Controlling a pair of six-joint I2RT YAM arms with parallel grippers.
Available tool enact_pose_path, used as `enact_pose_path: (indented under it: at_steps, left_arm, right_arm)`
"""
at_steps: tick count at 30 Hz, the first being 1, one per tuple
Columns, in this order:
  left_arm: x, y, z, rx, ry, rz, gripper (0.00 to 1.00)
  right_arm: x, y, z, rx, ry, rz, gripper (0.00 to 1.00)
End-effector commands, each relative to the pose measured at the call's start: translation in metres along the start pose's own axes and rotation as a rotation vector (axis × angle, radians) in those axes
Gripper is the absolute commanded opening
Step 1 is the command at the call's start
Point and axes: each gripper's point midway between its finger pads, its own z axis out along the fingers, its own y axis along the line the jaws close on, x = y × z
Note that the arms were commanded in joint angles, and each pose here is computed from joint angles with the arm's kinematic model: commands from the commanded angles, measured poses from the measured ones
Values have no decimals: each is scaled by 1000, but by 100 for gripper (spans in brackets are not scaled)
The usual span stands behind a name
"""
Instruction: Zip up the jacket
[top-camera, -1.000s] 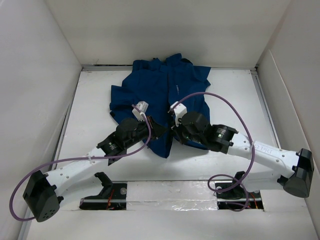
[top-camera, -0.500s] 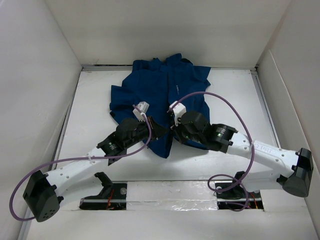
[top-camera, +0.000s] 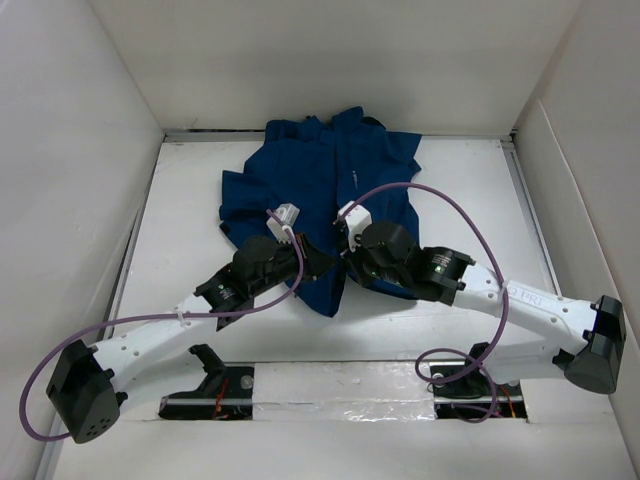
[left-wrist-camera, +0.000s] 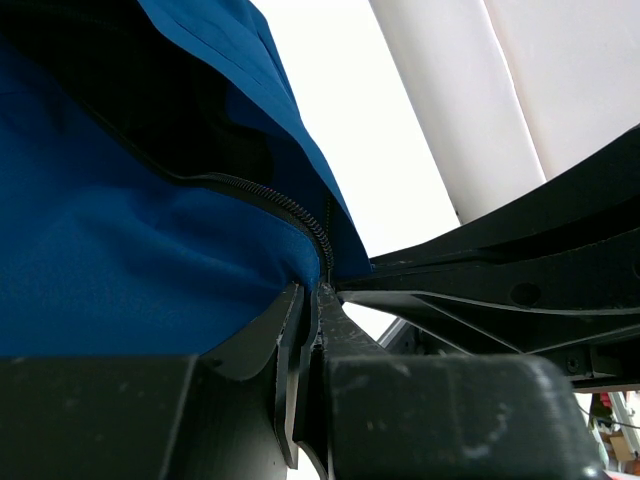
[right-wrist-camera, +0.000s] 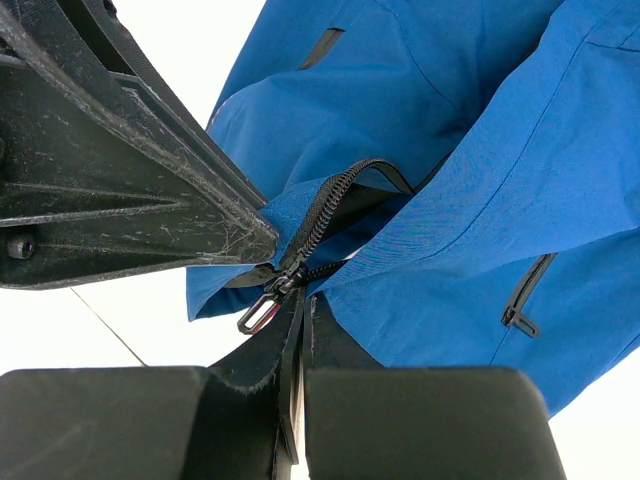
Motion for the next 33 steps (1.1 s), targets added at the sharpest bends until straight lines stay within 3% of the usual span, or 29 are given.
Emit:
enact_pose_path:
  at_steps: [1, 33]
  left_arm:
    - [-3, -6, -1, 25, -20, 19, 0]
    - [-8, -2, -2, 8, -56, 0, 0]
  right_arm:
    - [-34, 2, -10, -14, -90, -2, 0]
    - [-30, 8, -12, -48, -79, -7, 0]
